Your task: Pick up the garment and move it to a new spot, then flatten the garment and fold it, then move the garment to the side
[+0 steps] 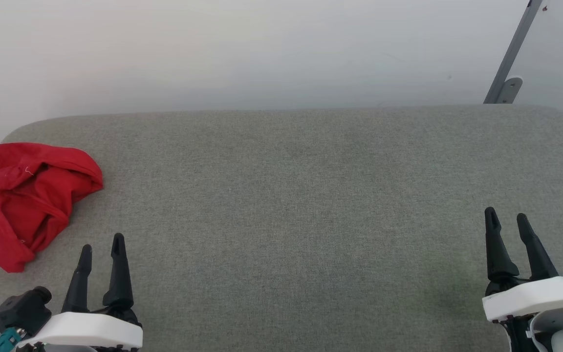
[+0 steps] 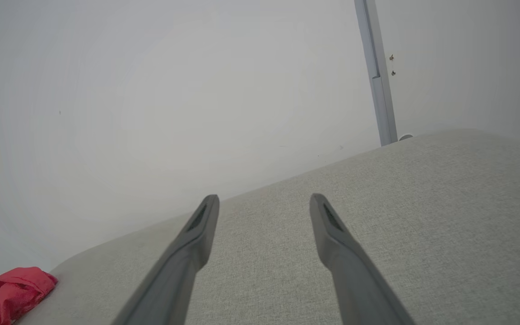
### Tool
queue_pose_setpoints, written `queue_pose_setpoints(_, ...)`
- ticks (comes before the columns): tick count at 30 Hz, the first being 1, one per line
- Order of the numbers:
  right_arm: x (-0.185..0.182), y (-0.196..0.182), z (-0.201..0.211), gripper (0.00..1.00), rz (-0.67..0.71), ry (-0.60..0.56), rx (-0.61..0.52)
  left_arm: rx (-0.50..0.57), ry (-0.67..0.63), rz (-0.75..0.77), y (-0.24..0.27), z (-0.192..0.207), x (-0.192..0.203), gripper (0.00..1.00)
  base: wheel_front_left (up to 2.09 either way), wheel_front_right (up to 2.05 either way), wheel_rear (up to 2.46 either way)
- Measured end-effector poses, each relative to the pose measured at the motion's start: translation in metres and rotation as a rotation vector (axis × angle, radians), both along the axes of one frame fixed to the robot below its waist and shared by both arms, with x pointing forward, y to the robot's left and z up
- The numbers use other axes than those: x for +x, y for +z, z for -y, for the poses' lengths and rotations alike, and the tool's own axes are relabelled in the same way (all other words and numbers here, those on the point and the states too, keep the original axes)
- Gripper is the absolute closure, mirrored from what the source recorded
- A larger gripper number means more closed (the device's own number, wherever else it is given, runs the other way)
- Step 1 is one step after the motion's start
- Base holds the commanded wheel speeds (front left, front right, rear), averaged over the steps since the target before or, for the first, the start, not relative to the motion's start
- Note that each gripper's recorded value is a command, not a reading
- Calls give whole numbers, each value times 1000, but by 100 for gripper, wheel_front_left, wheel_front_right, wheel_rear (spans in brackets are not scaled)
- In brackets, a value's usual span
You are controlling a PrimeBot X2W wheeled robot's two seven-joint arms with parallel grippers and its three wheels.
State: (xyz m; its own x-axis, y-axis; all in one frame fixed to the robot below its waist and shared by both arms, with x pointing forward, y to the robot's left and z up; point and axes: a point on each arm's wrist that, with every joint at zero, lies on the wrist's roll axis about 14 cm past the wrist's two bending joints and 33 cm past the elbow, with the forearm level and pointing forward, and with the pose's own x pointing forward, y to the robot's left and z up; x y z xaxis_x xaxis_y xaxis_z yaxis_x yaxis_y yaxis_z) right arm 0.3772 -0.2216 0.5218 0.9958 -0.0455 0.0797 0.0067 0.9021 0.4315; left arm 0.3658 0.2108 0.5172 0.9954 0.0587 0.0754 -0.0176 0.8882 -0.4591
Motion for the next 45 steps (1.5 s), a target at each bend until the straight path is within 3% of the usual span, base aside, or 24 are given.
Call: queue_pose_setpoints(45,-8,17,1,0,79,6,-414,373,-149,62,5,33,-8,0,0,0,0)
